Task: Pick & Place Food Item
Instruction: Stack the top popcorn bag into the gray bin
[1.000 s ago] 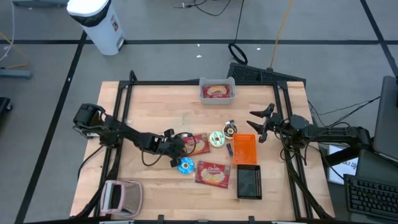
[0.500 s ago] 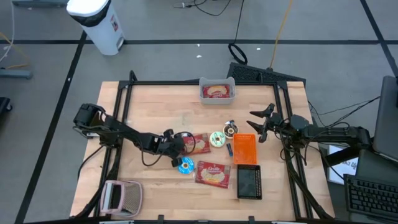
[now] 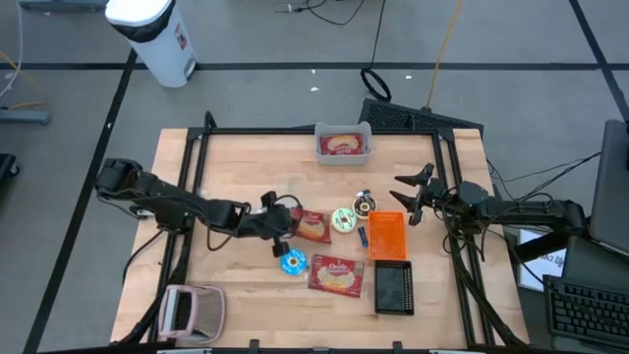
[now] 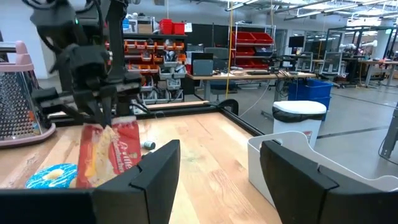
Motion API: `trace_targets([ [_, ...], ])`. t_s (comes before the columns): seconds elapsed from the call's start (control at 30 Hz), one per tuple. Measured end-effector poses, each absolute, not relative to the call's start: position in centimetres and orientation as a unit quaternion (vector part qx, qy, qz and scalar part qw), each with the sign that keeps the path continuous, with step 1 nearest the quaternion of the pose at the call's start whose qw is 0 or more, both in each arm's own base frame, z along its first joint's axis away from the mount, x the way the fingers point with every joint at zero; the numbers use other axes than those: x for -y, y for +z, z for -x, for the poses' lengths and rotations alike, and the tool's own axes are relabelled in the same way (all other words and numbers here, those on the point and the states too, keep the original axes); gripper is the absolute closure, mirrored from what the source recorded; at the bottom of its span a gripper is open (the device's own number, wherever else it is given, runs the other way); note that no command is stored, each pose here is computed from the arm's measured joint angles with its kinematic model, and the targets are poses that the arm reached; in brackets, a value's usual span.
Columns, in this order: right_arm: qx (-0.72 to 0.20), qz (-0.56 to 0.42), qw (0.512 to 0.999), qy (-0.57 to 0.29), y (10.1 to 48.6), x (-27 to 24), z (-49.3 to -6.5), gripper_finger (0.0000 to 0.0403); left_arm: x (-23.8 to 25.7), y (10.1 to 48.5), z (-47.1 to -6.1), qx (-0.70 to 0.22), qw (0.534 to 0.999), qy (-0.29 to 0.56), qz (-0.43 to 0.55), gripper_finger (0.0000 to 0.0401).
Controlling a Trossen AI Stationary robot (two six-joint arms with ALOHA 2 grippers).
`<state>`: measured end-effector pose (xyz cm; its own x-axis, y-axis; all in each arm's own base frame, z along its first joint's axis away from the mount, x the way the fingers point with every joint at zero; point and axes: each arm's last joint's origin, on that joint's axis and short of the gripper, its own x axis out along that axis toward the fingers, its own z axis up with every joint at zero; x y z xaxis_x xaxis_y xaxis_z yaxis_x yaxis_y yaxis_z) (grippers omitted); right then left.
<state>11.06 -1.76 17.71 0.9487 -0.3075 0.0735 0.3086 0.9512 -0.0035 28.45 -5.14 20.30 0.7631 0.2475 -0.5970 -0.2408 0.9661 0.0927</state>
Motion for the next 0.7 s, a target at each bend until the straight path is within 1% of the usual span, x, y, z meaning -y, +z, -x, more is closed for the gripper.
trace_targets([
  [0.17, 0.036, 0.008, 0.987, -0.156, 17.7, 1.8, -11.1, 0.0193, 4.4, 22.5, -29.2, -0.29, 0.947, 0.137, -0.006, 0.0401],
  [0.4, 0.036, 0.008, 0.987, -0.156, 17.7, 1.8, -11.1, 0.0193, 3.0, 25.4, -30.5, -0.265, 0.952, 0.139, -0.061, 0.0401],
  [0.7, 0.036, 0.007, 0.987, -0.156, 17.7, 1.8, -11.1, 0.0193, -1.2, 28.4, -31.6, -0.231, 0.947, 0.181, -0.132, 0.0401],
])
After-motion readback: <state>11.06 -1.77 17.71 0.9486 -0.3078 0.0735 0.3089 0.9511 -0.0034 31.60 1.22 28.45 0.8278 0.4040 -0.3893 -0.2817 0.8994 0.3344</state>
